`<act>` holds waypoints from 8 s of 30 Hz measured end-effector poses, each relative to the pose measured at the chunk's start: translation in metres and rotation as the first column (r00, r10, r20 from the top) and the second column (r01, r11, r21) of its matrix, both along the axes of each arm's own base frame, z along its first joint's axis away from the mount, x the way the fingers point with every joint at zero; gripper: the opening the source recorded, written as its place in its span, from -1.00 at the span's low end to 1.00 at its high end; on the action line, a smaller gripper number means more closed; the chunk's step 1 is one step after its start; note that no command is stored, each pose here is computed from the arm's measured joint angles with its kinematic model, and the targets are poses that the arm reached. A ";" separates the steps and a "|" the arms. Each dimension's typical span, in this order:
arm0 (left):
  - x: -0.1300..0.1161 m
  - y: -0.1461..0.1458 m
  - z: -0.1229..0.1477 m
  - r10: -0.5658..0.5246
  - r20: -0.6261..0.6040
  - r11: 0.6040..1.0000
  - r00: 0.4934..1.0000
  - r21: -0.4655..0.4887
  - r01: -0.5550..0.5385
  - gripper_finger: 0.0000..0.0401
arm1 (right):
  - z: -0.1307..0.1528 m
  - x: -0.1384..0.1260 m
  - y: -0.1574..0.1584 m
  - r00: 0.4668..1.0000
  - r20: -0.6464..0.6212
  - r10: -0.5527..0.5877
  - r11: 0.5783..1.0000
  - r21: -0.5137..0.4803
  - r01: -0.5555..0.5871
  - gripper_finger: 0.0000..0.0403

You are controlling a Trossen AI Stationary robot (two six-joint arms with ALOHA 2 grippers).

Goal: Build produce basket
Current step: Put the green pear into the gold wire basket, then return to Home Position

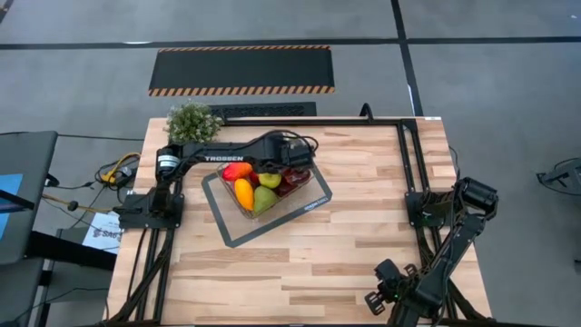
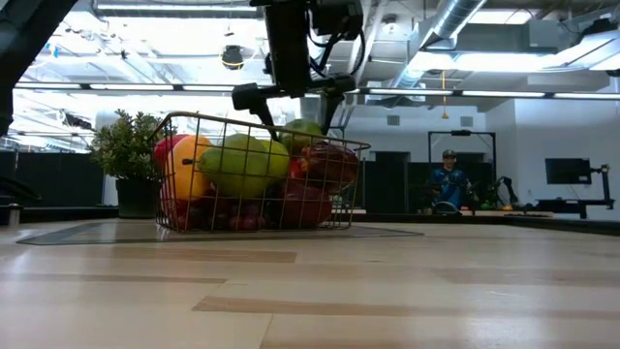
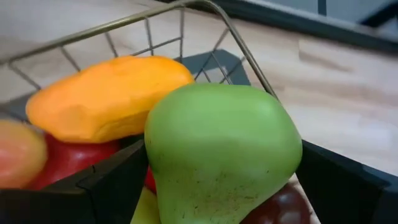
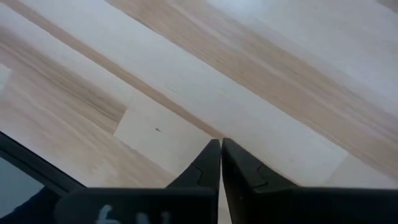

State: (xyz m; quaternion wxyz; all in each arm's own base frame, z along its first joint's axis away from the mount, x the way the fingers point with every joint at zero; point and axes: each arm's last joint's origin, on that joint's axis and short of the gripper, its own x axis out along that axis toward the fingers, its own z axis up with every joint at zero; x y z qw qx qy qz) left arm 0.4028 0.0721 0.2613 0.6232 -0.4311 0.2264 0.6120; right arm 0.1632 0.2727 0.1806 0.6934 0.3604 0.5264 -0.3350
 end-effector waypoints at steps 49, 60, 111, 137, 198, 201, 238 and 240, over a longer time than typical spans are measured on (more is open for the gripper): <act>-0.004 0.014 -0.005 -0.603 -0.258 0.798 0.755 -0.207 0.566 0.82 | 0.000 0.004 0.000 0.999 0.031 0.040 0.999 -0.006 -0.040 -0.69; -0.006 0.028 -0.006 -0.618 -0.209 0.783 0.758 -0.256 0.567 0.93 | 0.000 0.004 -0.001 0.999 0.026 0.043 0.999 -0.015 -0.043 -0.69; -0.201 -0.136 0.218 -0.718 -0.177 0.542 0.673 0.465 0.700 0.92 | 0.132 0.034 -0.135 0.795 0.180 0.580 0.665 -0.668 -0.334 -0.70; -0.320 -0.089 0.027 -0.638 0.127 0.694 0.760 0.523 0.495 0.92 | 0.082 -0.076 -0.251 0.716 0.635 0.290 0.815 -0.556 0.163 -0.70; -0.315 -0.110 -0.085 -0.999 0.037 0.025 -0.014 0.871 0.490 0.92 | -0.013 -0.092 -0.245 0.621 0.669 0.409 0.779 -0.610 0.144 -0.70; -0.315 -0.110 -0.087 -1.000 -0.006 -0.004 0.002 0.862 0.506 0.92 | -0.011 -0.094 -0.246 0.619 0.650 0.442 0.740 -0.653 0.157 -0.70; -0.318 -0.117 -0.079 -0.963 -0.066 -0.165 -0.260 0.910 0.380 0.92 | 0.013 -0.084 -0.221 0.336 0.941 -0.031 0.963 0.119 -0.242 -0.70; -0.318 -0.117 -0.078 -0.964 -0.074 -0.167 -0.257 0.916 0.366 0.92 | 0.038 -0.085 -0.222 0.091 0.994 0.053 0.967 -0.028 -0.252 -0.70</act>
